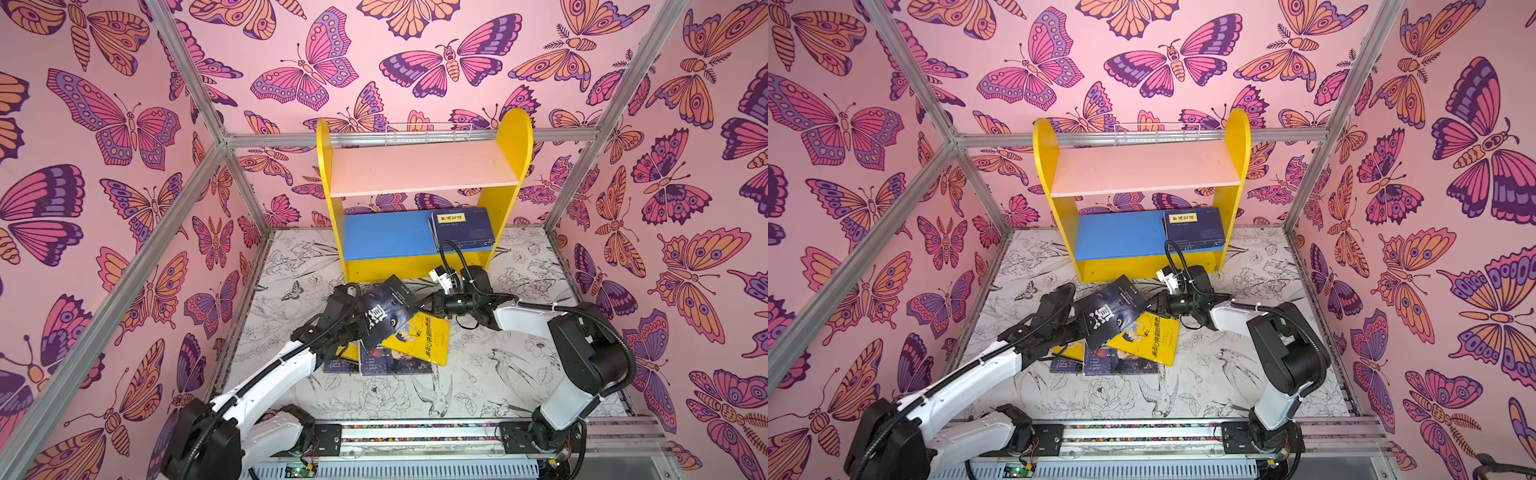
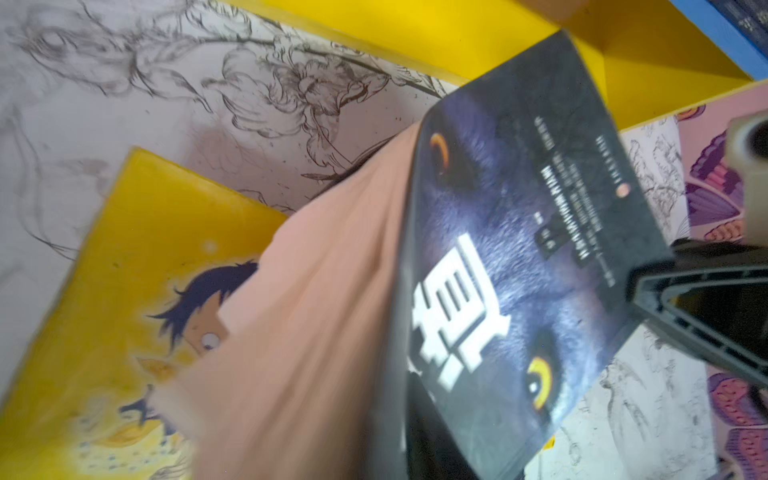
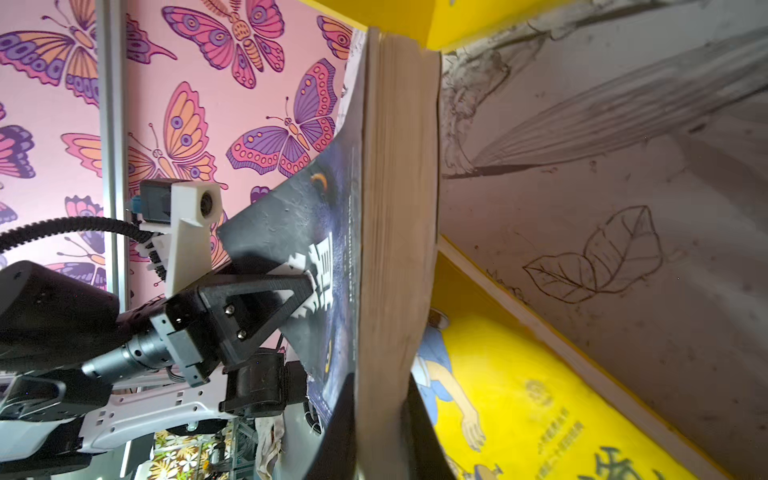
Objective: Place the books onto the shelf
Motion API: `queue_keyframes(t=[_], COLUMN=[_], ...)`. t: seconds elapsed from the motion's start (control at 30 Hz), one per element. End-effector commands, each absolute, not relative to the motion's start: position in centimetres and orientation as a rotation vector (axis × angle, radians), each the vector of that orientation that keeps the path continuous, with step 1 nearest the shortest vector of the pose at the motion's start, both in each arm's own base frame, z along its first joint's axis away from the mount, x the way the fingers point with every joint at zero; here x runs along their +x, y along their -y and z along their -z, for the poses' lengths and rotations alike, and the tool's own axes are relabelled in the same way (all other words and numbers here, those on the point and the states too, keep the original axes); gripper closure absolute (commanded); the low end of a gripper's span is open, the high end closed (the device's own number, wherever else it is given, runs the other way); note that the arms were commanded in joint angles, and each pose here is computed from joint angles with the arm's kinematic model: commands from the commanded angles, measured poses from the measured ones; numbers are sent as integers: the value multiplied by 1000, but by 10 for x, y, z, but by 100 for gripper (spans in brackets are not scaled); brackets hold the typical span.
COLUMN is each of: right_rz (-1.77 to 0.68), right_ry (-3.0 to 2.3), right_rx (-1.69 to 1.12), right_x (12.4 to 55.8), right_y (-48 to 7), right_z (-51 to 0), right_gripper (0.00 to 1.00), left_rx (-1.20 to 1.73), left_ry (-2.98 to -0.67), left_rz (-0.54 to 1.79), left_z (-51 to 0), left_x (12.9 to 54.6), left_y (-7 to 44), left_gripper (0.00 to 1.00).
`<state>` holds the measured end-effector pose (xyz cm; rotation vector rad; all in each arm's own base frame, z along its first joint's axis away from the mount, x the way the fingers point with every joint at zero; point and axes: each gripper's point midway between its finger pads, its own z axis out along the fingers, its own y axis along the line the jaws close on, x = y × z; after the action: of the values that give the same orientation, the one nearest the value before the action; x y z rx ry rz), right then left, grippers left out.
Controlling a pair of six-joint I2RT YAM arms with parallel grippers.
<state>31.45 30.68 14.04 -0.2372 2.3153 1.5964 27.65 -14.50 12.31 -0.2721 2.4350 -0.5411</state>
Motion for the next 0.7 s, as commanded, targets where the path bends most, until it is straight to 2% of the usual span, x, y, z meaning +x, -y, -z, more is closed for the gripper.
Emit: queue_keyframes(t=[0.0, 0.1, 0.2, 0.4, 0.67], right_rz=[-1588, -1565, -1546, -1547, -1436], right_ry=[-2022, -1932, -1819, -1644, -1580], right_rx=[-325, -324, -284, -126, 156], right_x=[327, 328, 337, 368, 441], right_y=[-305, -301, -296, -289, -282], right_z=[-219, -254, -286, -329, -323], right_gripper=[100, 100, 100, 100, 100], left_rx=[-426, -506, -587, -647, -674], left_ry=[-2395, -2283, -2189, -2125, -2163], left_rz=[356, 334, 309, 260, 223], left_z=[-120, -139, -152, -155, -142], left_x=[271, 273, 271, 262, 250], left_y=[102, 85, 68, 48, 41], left_gripper=[51, 32, 25, 22, 22])
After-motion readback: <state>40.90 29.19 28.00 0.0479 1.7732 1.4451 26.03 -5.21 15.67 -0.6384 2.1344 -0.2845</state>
